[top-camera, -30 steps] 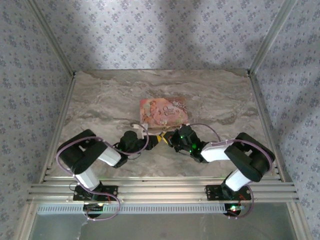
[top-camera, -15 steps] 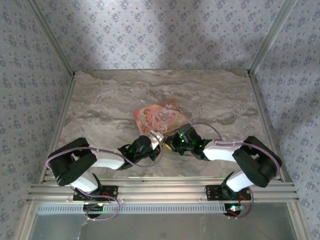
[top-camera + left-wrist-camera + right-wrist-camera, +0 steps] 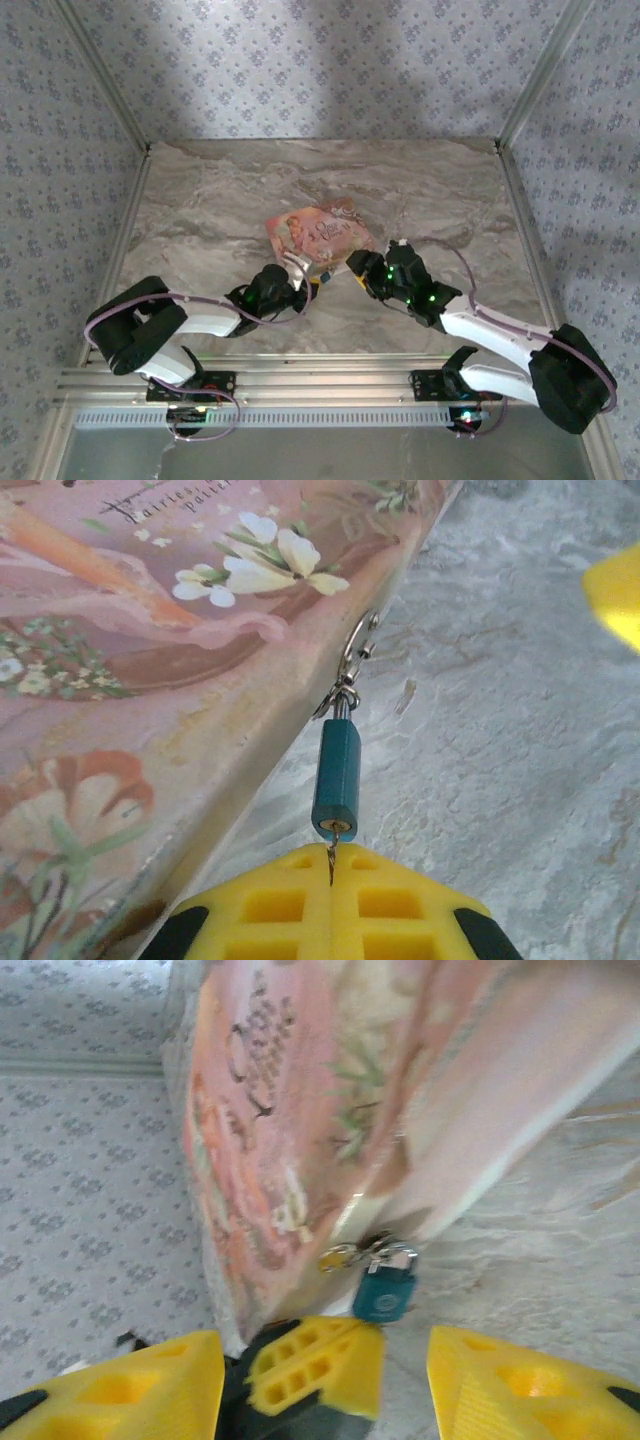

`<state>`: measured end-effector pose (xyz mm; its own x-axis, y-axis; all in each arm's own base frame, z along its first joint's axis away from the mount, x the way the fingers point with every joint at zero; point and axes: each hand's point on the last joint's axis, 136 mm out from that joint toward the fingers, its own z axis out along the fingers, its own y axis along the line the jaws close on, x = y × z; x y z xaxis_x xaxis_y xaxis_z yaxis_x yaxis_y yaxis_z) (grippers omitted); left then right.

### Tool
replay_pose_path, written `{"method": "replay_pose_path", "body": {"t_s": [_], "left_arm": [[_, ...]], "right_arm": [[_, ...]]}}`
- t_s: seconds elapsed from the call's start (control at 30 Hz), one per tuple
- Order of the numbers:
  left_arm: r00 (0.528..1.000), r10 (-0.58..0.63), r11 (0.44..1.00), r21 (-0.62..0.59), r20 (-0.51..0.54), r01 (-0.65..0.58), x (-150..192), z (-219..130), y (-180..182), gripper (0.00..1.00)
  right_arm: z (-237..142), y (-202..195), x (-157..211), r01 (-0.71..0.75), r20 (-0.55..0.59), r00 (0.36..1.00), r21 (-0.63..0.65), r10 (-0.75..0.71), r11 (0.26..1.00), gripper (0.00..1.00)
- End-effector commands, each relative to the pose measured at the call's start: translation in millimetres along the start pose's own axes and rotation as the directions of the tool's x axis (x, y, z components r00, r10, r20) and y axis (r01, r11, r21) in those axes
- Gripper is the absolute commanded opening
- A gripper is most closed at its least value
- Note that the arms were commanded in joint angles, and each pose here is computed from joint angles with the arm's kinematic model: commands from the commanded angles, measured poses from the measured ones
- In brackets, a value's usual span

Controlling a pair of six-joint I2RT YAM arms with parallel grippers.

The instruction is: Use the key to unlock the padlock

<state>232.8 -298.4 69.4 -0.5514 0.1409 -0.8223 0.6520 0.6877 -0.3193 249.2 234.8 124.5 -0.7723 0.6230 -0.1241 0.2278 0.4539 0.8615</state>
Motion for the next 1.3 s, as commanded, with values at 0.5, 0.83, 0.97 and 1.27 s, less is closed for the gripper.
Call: {"method": "replay_pose_path", "body": {"t_s": [0.5, 0.83, 0.97, 1.27], "left_arm": [[0.967, -0.256, 0.963, 0.088, 0.01, 0.255, -9, 0, -4, 0.0], [0.975, -0.219, 0.975, 0.052, 0.028, 0.217, 0, -7, 4, 0.0], [0.975, -0.22, 0.973, 0.071, 0.018, 0.218, 0, -7, -1, 0.0], [0.972, -0.234, 0.97, 0.069, 0.02, 0.232, 10, -8, 1, 0.0]], "right_arm": [[61, -4, 25, 0.0, -0.076, 0.997, 0.009, 0.001, 1.0, 0.59], [71, -21, 44, 0.006, -0.135, 0.991, 0.066, 0.003, 0.998, 0.57], [72, -27, 45, 0.009, -0.137, 0.991, 0.087, 0.003, 0.996, 0.57], [84, -29, 47, 0.003, -0.152, 0.988, 0.102, 0.013, 0.995, 0.57]]}}
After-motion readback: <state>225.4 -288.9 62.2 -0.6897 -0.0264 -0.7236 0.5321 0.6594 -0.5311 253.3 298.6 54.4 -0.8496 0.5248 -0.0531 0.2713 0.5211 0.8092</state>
